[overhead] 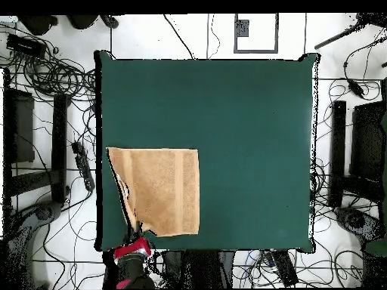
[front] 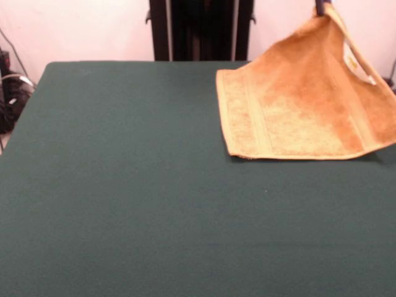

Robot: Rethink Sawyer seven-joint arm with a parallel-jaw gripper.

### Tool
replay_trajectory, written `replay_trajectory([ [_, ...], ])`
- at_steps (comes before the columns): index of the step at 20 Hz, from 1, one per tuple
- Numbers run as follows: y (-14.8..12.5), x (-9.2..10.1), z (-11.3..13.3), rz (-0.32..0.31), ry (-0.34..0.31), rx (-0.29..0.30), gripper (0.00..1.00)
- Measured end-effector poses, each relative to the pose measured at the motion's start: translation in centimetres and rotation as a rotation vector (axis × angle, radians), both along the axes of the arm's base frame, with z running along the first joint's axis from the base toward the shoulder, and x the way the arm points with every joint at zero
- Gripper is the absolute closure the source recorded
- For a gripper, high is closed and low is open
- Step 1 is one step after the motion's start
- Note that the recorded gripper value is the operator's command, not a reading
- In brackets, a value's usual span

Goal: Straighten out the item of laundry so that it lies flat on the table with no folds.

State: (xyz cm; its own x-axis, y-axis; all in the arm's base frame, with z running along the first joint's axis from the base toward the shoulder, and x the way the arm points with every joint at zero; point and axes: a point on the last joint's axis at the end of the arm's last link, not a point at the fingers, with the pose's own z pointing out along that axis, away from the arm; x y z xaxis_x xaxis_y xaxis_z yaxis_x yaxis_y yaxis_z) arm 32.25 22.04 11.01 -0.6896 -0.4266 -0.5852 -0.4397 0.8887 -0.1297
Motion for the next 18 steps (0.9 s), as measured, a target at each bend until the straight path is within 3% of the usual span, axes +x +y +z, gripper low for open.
replay_trajectory([
  [7, -0.4, -0.5, 0.8, 0.031, -0.008, -0.029, 0.0],
  [18, -1.9, -1.0, 3.7, 0.054, -0.085, -0.099, 0.0],
])
